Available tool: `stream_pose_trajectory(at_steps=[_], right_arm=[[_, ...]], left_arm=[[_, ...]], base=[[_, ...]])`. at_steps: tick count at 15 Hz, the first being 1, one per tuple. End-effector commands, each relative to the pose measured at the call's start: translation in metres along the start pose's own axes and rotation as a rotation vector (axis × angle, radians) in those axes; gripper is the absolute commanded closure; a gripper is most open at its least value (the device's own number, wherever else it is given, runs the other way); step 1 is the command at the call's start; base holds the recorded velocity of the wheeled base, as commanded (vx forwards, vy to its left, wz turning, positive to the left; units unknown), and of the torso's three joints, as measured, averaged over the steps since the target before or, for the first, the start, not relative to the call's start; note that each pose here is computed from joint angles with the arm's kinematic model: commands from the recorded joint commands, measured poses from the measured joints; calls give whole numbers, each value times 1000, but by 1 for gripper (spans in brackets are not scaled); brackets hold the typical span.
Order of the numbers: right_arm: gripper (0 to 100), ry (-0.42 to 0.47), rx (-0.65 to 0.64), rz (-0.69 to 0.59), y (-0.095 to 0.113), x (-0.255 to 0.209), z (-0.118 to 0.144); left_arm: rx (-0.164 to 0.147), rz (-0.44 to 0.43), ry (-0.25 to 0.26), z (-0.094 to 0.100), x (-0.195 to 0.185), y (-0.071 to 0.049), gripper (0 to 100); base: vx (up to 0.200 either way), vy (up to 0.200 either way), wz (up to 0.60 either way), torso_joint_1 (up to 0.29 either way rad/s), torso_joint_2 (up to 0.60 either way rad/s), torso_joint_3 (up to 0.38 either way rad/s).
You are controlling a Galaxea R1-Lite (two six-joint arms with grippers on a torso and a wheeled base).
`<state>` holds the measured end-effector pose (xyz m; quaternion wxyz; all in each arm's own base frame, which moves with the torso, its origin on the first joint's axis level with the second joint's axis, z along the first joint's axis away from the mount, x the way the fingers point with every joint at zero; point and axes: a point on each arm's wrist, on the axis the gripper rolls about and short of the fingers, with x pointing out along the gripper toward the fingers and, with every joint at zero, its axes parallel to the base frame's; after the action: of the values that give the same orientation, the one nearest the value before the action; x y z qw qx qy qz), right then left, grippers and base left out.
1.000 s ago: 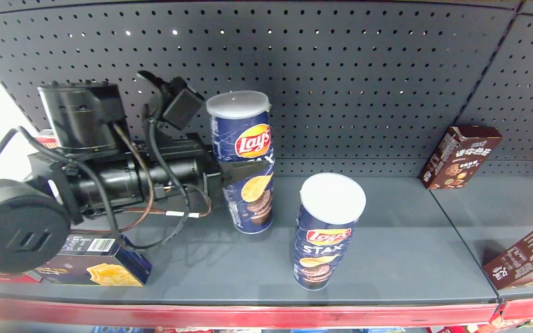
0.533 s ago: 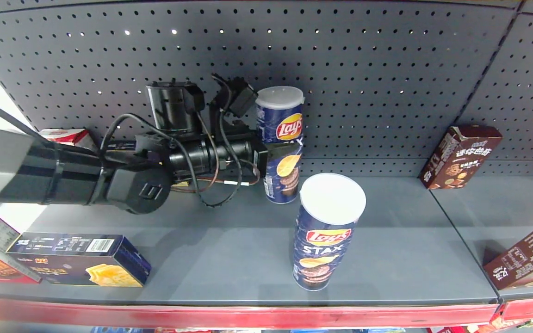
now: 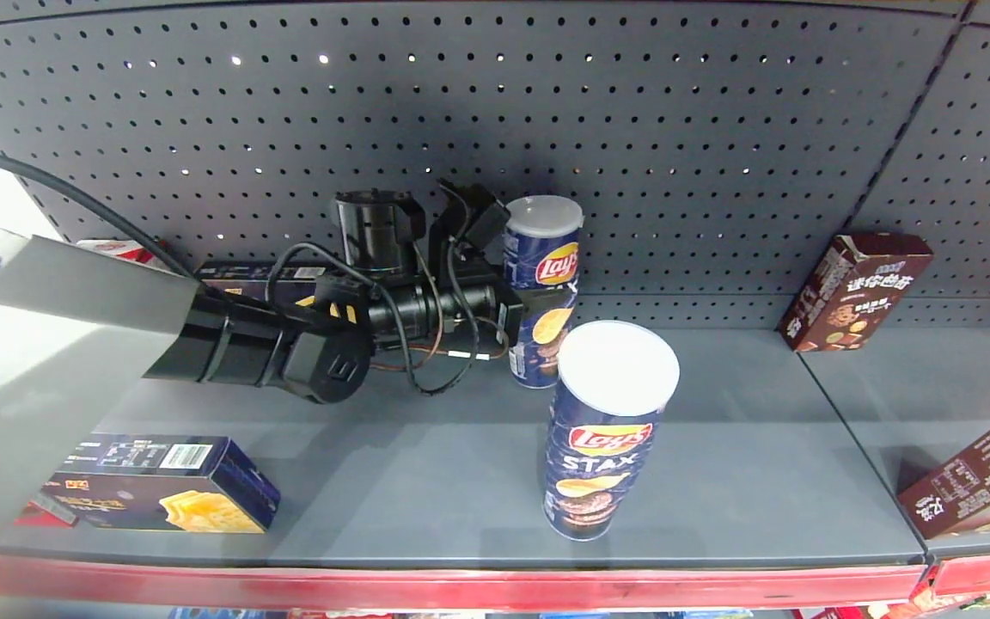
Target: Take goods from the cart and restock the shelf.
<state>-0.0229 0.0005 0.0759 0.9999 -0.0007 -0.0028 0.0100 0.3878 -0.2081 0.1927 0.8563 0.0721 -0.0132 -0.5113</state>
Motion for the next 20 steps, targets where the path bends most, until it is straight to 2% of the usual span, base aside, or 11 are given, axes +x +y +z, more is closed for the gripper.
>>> stream_pose_trajectory(at_steps=[1,2,3,8,10,14,15,16,17,20], right_arm=[[0,1,0,1,0,0,0],[0,1,0,1,0,0,0],[0,1,0,1,0,0,0],[0,1,0,1,0,0,0],[0,1,0,1,0,0,0],[0,1,0,0,0,0,0],[0,1,0,0,0,0,0],[0,1,0,1,0,0,0],[0,1,0,1,0,0,0],[0,1,0,0,0,0,0]], left_arm=[[-6,-2,10,-8,4,1,100],[-5,0,9,-8,4,2,100],[1,-1,3,-6,4,2,0],[-5,11,6,0,-1,3,0],[-3,17,0,15,-18,-5,0],[-38,51,72,24,-47,-25,0],[-34,140,127,21,-50,-29,0],[-23,191,170,18,-51,-31,0],[-14,196,180,18,-54,-33,0],[42,242,197,19,-55,-32,0]], base=[[0,0,0,0,0,0],[0,0,0,0,0,0],[0,0,0,0,0,0],[0,0,0,0,0,0],[0,0,0,0,0,0],[0,0,0,0,0,0],[0,0,0,0,0,0],[0,0,0,0,0,0],[0,0,0,0,0,0],[0,0,0,0,0,0]])
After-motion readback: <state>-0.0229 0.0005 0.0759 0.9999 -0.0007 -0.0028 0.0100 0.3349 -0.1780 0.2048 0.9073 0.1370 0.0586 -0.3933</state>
